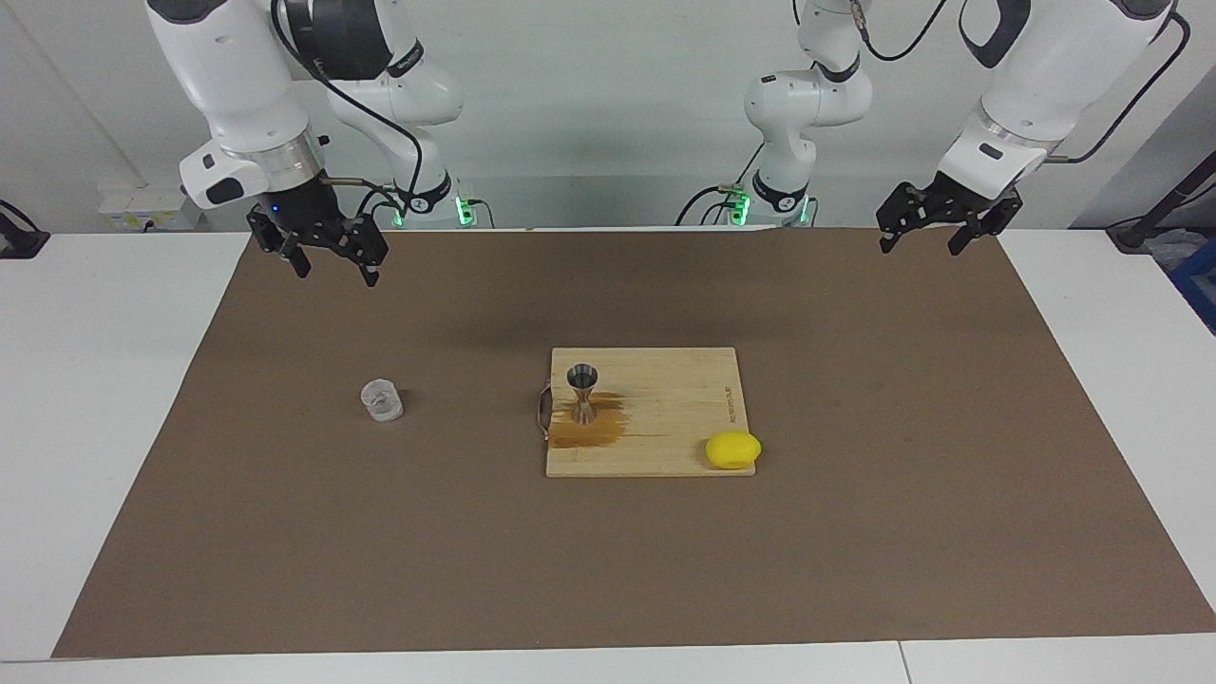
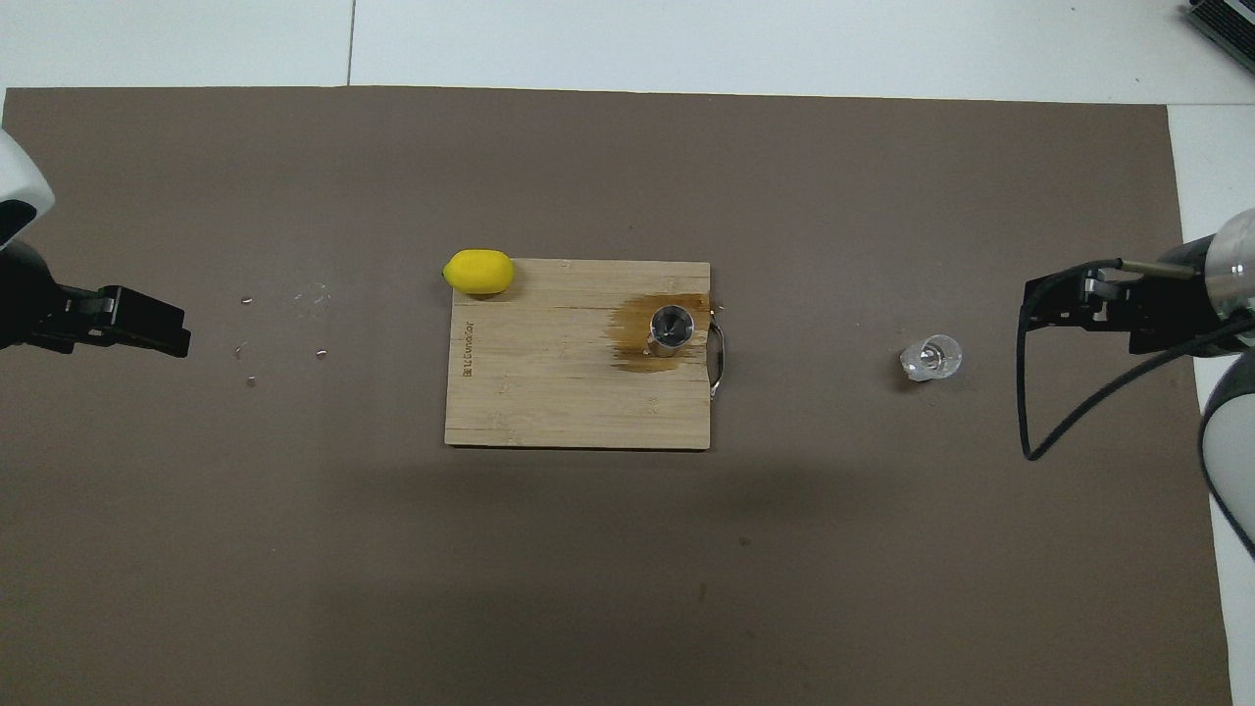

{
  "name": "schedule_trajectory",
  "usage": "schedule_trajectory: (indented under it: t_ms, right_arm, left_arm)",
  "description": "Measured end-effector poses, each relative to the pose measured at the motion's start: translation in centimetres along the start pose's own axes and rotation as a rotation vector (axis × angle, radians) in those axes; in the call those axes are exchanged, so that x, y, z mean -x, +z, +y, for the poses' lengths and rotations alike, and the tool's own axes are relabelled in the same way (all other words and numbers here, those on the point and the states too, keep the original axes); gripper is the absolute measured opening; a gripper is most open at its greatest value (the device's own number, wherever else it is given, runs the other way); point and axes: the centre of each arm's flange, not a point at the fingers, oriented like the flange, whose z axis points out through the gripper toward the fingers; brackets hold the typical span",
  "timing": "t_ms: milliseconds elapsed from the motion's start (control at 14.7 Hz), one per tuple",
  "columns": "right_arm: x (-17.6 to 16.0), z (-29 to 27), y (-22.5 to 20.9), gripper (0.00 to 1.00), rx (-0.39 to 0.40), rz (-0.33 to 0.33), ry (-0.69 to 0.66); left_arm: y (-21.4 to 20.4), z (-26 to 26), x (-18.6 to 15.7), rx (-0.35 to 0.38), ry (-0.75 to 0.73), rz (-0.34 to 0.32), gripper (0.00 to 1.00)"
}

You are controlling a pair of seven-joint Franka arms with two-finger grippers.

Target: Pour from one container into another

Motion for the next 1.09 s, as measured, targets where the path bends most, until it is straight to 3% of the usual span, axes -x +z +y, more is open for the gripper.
schedule_trajectory:
  t_ms: [408, 1087]
  right_arm:
    - [-0.5, 0.2, 0.9, 1.00, 0.030, -0.041, -0.044]
    - [-0.4, 0.2, 1.3, 1.00, 0.034, -0.056, -0.050]
  left_arm:
    - [0.0, 0.0, 0.0, 0.000, 0.000, 0.000, 1.00]
    - [0.0, 0.0, 0.0, 0.000, 0.000, 0.000, 1.00]
